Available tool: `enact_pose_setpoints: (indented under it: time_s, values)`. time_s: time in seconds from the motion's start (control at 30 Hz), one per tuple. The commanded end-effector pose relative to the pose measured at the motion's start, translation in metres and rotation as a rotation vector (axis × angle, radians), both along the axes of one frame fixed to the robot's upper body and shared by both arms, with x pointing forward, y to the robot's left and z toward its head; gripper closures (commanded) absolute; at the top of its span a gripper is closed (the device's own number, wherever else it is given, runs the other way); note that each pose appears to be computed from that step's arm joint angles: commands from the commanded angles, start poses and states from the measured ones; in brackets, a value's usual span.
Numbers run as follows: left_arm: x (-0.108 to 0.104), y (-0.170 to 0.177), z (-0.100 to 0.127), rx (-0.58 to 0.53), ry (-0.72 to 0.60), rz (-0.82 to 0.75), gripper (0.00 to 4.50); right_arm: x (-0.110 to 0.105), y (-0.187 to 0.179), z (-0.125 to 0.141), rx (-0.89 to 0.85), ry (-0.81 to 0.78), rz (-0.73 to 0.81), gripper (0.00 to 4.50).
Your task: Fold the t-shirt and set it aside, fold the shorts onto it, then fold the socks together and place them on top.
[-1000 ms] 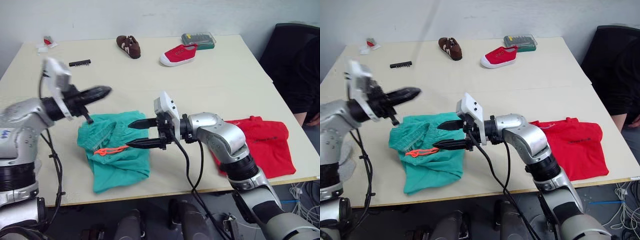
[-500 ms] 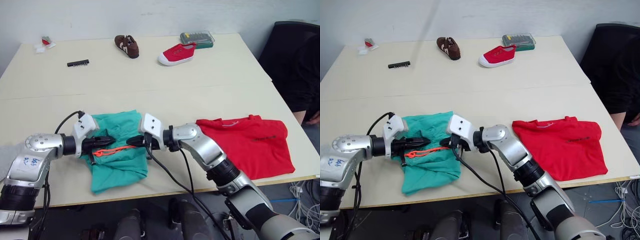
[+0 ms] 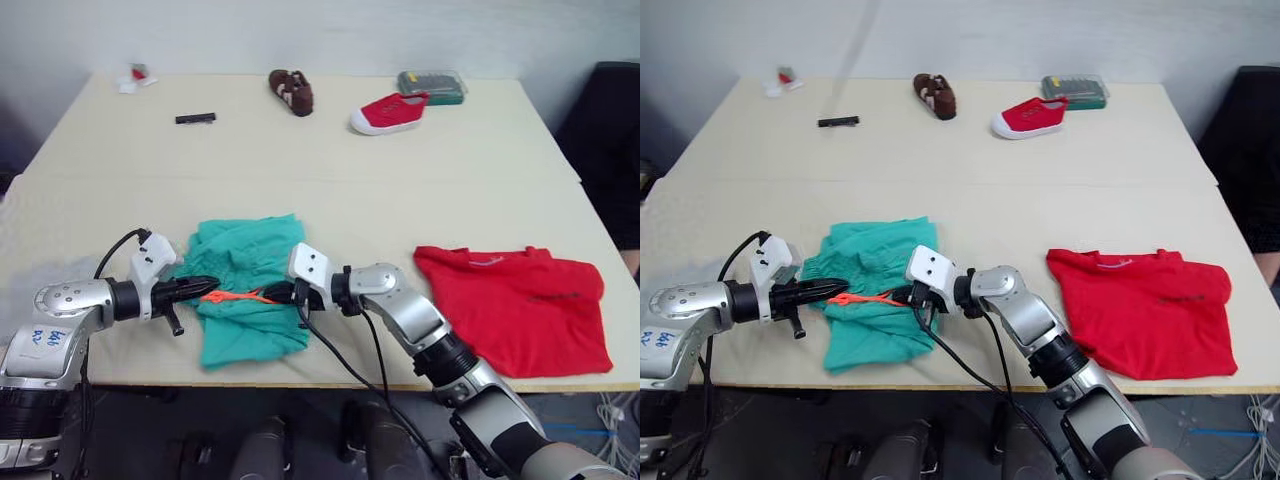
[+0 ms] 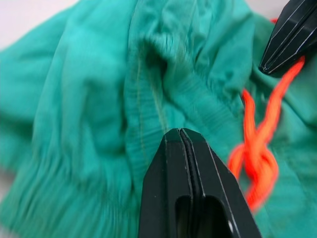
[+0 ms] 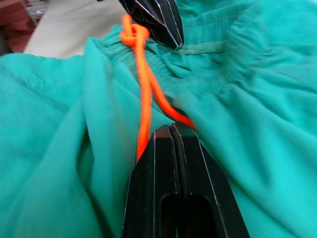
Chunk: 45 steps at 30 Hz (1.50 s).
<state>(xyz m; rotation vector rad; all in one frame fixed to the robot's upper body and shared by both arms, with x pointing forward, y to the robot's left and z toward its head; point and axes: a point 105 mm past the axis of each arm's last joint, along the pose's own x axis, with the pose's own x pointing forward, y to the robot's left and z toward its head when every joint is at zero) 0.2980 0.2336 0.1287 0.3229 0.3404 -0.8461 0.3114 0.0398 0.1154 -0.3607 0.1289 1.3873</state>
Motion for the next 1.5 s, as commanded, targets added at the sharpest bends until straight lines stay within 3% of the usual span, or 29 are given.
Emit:
enact_pose_setpoints:
  time_s: [0.03,0.27,0.4,0.53,0.7,0.87,1.03,1.2,1.27,1.33,1.43,1.5]
  values:
    - [0.003,0.010,0.001,0.008,-0.024,0.042,4.50,-0.008,-0.007,0.011,0.010,-0.016,0.046,4.47]
    - [0.003,0.024,-0.008,0.012,-0.008,0.103,4.50,-0.008,-0.028,-0.011,-0.097,0.012,0.025,4.47]
    - [0.004,0.040,-0.005,0.051,-0.030,0.145,4.50,-0.013,-0.044,0.004,-0.080,0.006,0.035,4.47]
    - [0.003,0.027,0.043,-0.188,-0.113,0.128,4.50,-0.011,-0.046,0.045,0.057,0.024,0.024,4.47]
    - [-0.012,-0.008,0.070,-0.344,-0.095,-0.009,4.50,0.016,-0.029,0.072,0.129,0.000,-0.039,4.47]
    - [-0.011,-0.038,0.034,-0.198,-0.017,-0.081,4.50,0.055,-0.005,0.063,0.090,-0.032,-0.169,4.47]
    - [0.017,-0.030,-0.008,-0.099,0.007,0.061,4.50,0.084,-0.006,0.036,-0.018,-0.068,-0.280,4.47]
    - [0.019,-0.011,-0.029,-0.060,0.010,0.127,4.50,0.098,-0.021,0.032,-0.025,-0.079,-0.360,4.47]
    - [0.011,-0.002,-0.027,-0.086,0.002,0.128,4.50,0.097,-0.027,0.045,0.058,-0.057,-0.356,4.47]
    - [0.001,-0.006,-0.008,-0.181,-0.026,0.086,4.50,0.080,-0.031,0.066,0.166,0.041,-0.270,4.47]
    - [-0.015,-0.014,0.024,-0.286,-0.069,0.004,4.50,0.055,-0.046,0.074,0.187,0.209,-0.185,4.47]
    - [-0.026,-0.016,0.044,-0.335,-0.077,-0.038,4.12,0.038,-0.060,0.072,0.157,0.310,-0.147,4.12]
